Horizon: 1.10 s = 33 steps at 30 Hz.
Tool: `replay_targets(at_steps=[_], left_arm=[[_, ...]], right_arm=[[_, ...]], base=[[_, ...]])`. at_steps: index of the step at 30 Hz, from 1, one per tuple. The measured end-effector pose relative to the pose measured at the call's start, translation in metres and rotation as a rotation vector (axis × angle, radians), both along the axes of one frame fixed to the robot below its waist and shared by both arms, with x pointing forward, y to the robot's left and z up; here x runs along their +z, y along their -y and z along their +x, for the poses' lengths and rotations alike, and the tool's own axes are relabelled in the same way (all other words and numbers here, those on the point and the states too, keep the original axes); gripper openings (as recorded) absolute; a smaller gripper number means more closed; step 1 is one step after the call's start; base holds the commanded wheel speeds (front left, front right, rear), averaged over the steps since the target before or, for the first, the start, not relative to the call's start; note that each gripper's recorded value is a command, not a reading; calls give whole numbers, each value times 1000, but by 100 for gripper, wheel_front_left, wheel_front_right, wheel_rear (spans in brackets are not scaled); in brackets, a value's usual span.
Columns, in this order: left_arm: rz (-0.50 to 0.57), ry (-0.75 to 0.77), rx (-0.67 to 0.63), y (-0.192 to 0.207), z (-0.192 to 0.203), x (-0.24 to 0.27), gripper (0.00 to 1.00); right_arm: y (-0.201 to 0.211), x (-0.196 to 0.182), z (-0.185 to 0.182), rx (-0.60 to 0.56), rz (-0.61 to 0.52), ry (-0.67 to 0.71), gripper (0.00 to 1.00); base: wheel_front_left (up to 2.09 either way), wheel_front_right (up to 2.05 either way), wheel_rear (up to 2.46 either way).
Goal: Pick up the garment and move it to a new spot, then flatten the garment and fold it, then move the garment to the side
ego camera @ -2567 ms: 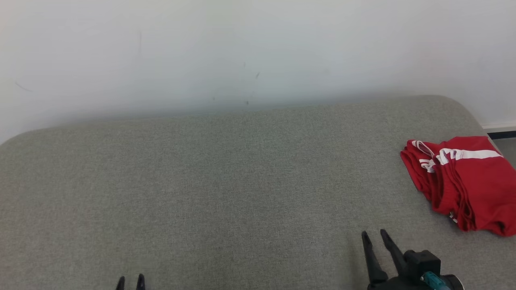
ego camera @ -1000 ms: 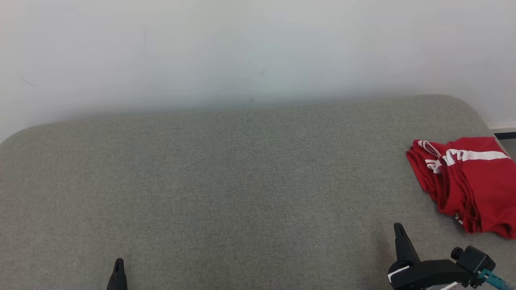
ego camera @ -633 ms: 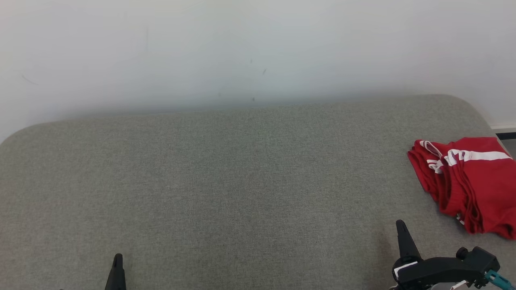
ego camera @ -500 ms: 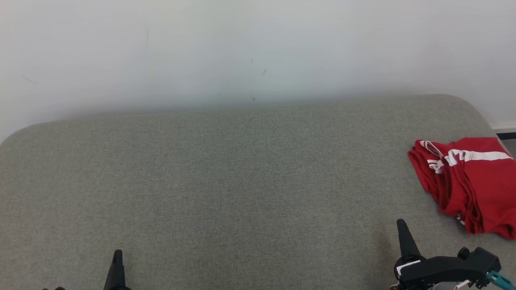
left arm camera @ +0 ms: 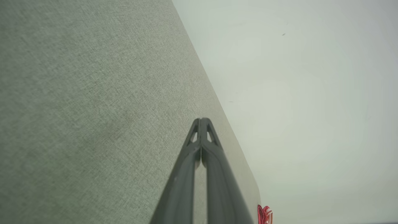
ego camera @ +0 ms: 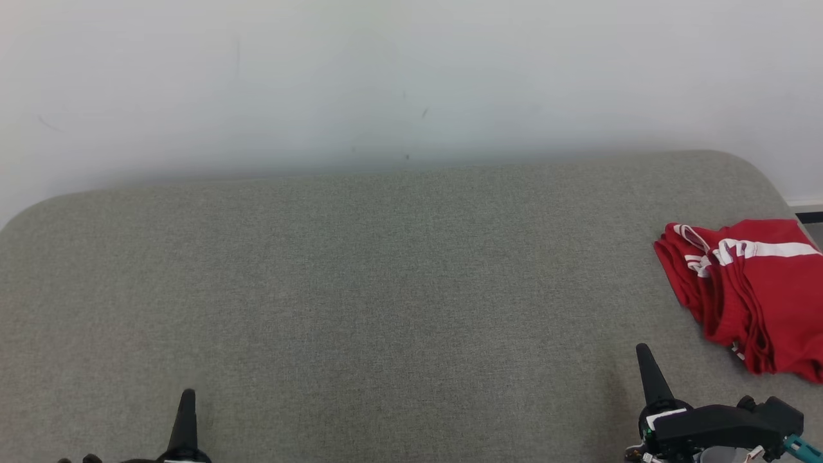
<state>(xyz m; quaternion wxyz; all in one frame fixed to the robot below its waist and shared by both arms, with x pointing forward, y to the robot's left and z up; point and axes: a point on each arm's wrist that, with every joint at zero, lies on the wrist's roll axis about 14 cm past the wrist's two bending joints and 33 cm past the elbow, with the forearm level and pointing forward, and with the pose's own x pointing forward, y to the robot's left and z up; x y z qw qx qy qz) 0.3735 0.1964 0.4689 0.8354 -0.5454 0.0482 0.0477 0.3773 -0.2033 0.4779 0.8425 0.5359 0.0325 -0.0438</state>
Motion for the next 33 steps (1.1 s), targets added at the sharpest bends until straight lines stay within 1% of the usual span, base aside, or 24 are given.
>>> replay_targets(at_steps=[13, 33], left_arm=[[-128, 33, 6, -1, 5, 10, 0], [-290, 79, 6, -1, 10, 23, 0]], right_arm=[[0, 8, 3, -3, 138, 28, 0], [-2, 18, 7, 3, 301, 67, 0]], base=[[0, 0, 0], [0, 0, 0]])
